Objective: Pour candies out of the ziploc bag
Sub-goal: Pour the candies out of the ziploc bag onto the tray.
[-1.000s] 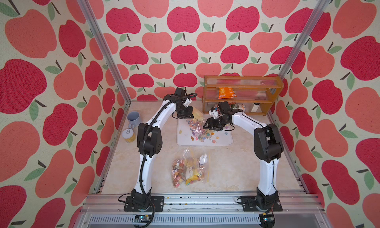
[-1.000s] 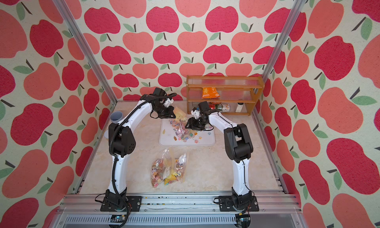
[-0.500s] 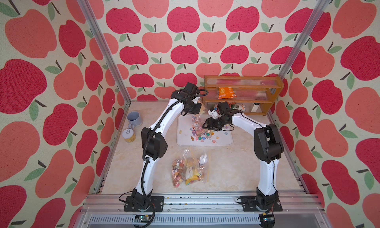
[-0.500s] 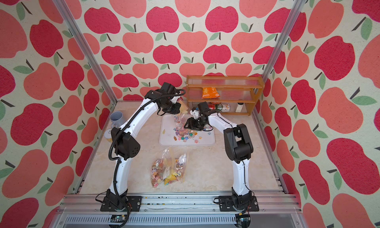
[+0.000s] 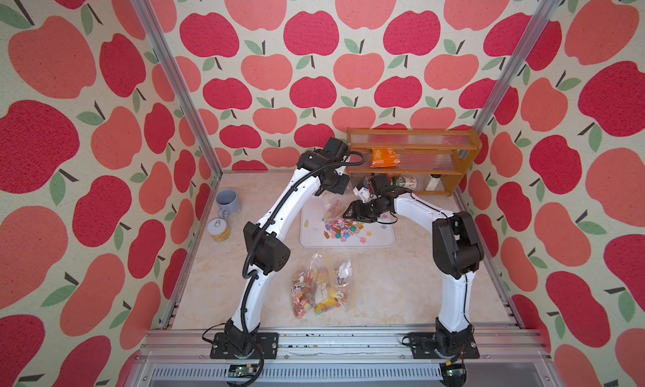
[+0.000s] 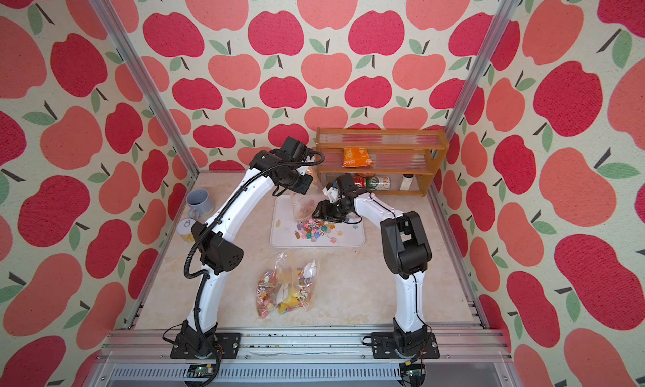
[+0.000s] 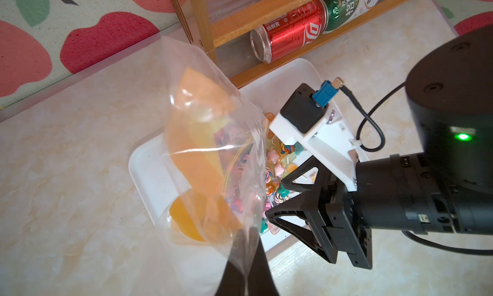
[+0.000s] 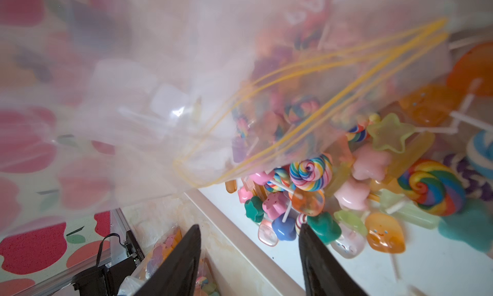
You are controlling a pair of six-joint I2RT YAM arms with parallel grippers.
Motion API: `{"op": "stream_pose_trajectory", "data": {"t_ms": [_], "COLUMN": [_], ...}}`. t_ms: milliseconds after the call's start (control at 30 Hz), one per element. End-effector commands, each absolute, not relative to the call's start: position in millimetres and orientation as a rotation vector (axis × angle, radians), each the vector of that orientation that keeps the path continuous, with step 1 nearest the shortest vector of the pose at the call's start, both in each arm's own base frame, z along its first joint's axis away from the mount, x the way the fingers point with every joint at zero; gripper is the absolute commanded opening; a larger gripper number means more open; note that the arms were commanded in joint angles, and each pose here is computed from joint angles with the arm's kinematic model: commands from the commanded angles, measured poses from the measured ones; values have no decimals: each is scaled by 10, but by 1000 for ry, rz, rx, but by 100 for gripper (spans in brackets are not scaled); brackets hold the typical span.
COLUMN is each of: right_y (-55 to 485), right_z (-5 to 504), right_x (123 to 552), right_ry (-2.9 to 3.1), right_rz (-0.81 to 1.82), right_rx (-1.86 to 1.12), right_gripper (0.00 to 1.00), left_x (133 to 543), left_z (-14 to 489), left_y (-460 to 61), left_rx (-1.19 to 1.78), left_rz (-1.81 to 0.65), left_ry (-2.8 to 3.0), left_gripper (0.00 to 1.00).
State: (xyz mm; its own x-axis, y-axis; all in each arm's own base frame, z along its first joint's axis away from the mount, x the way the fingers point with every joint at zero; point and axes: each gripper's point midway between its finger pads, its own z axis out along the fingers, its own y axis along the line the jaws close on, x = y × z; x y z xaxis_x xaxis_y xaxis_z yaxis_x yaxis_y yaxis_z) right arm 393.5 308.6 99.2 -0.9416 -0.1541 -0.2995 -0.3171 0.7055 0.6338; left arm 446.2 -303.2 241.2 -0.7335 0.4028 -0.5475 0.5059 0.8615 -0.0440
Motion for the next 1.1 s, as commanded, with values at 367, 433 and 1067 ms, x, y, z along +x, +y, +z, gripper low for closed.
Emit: {"op": "stream_pose_trajectory", "data": {"t_ms": [367,433,1067], "right_y": [3007,2948,2122], "right_z": [1223,1255,2284], "right_x": [3867,3869,3735], "right_ry": [2652,2646,2311], "right_rz": [1074,1072,1051], "right_rx": [-371,-360,-391], "right_gripper": [60,60,99], "left_x": [4425,4418,4189], "left_z": [2276,2314,2978], "left_y": [-2888,-2875,-3065], "left_rx": [716,715,714], "left_rz": [-55,-45,-540], "left_ry": [2521,2510,2355], "left_gripper": [0,0,0]}}
